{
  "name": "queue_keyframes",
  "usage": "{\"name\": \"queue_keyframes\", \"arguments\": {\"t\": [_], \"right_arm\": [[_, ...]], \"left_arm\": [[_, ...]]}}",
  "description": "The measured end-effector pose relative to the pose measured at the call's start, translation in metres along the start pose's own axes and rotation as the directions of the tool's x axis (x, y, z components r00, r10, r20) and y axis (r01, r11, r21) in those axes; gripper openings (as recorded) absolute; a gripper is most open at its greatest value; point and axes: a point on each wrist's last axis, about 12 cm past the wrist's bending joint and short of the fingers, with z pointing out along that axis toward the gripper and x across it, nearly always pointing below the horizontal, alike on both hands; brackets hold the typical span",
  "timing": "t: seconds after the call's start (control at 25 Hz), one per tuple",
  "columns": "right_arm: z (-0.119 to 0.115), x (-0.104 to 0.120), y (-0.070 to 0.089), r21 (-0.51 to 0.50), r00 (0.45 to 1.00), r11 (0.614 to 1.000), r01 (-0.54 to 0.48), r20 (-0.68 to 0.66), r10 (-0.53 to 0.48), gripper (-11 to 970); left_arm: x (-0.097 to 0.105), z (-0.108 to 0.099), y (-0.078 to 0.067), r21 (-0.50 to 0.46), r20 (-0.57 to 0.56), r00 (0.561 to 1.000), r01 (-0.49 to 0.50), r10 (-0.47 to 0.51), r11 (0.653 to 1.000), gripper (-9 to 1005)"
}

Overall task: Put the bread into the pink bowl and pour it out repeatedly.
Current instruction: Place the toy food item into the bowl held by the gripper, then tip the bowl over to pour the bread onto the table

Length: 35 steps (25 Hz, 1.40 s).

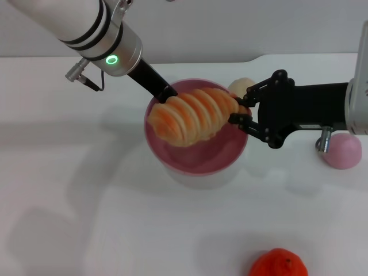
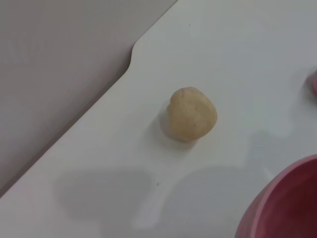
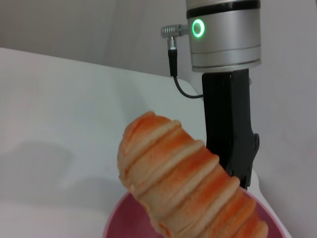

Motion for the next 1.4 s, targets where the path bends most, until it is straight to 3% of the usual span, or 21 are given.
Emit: {"name": "queue_keyframes", "arguments": {"t": [0.36, 0.76, 0.92, 1.08, 1.4], "right_arm": [[-0.001, -0.001, -0.001, 0.018, 1.0, 1.0, -0.001, 0.006, 0.001, 238], [-0.003, -0.003, -0.004, 0.065, 1.0, 0.998, -0.005, 0.031, 0.003, 441], [-0.017, -0.009, -0.007, 0.139, 0.984, 0.99, -0.025, 0.179, -0.001, 435], [-0.04, -0.013, -0.011, 0.226, 0.934, 0.972, -0.062, 0.355, -0.023, 435], [-0.07, 0.021, -0.006, 0.44, 0.84, 0.877, -0.191, 0.536, -0.087, 435]], "left_arm": [[0.001, 0.001, 0.0, 0.002, -0.005, 1.0, 0.001, -0.001, 1.0, 41], [0.001, 0.001, 0.001, -0.001, -0.003, 1.0, 0.005, -0.005, 1.0, 42], [0.003, 0.003, 0.002, -0.004, -0.003, 1.0, 0.01, -0.01, 1.0, 42], [0.003, 0.005, 0.003, -0.005, -0.005, 1.0, 0.012, -0.012, 1.0, 42], [0.005, 0.006, 0.003, -0.003, -0.006, 1.0, 0.014, -0.014, 1.0, 41]]}}
